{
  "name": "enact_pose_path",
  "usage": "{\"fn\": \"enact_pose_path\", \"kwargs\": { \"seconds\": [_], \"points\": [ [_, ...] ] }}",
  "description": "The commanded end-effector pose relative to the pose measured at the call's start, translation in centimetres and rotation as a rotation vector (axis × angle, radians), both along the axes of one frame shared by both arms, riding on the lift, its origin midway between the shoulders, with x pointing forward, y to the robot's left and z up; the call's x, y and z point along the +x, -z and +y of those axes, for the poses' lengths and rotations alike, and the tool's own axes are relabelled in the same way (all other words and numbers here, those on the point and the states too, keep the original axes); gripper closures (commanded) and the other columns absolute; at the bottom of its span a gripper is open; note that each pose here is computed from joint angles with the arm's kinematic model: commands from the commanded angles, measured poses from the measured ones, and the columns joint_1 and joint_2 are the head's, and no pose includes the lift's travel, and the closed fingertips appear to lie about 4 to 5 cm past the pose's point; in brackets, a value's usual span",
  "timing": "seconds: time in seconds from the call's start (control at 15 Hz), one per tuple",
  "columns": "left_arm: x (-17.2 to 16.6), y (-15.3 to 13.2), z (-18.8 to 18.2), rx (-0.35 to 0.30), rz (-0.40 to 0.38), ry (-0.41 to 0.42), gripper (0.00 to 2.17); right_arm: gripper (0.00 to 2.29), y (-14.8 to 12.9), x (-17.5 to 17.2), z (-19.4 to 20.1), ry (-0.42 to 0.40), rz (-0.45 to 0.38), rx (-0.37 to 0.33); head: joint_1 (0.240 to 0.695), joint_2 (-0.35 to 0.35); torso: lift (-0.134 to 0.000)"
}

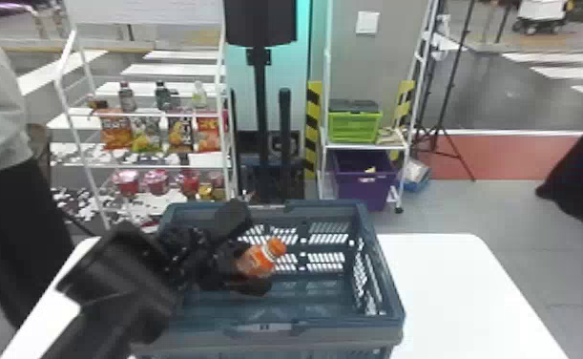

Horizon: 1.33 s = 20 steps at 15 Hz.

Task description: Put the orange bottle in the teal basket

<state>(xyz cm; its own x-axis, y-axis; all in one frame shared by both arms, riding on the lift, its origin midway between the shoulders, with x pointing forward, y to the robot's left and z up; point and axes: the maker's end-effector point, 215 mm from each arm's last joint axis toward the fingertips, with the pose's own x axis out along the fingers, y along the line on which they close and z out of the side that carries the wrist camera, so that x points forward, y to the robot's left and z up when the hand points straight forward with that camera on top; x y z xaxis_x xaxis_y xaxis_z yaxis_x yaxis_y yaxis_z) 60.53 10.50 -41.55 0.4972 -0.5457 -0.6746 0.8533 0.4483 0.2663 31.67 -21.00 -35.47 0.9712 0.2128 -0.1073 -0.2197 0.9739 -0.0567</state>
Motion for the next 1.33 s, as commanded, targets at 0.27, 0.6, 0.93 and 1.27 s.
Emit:
{"fn": "enact_pose_path", "kwargs": {
  "seconds": [0.27,0.6,0.93,1.27],
  "points": [
    [0.9,6.3,-1.9,0.195,0.089,0.083,1.94,0.12,-0.5,0.2,0.1,-0.001,-0.018,-0.001,0.499,0.0,0.0],
    [0.2,8.5,-1.3,0.284,0.112,0.099,1.93,0.12,-0.3,0.2,0.0,-0.001,-0.017,0.0,0.499,0.0,0.0],
    [0.7,8.2,-1.4,0.282,0.08,0.097,0.88,0.12,-0.2,0.3,0.0,-0.001,-0.017,-0.001,0.499,0.0,0.0],
    [1.8,5.4,-2.4,0.231,-0.01,0.072,0.04,0.12,-0.2,0.2,-0.1,0.0,-0.015,-0.002,0.499,0.0,0.0]
  ]
}}
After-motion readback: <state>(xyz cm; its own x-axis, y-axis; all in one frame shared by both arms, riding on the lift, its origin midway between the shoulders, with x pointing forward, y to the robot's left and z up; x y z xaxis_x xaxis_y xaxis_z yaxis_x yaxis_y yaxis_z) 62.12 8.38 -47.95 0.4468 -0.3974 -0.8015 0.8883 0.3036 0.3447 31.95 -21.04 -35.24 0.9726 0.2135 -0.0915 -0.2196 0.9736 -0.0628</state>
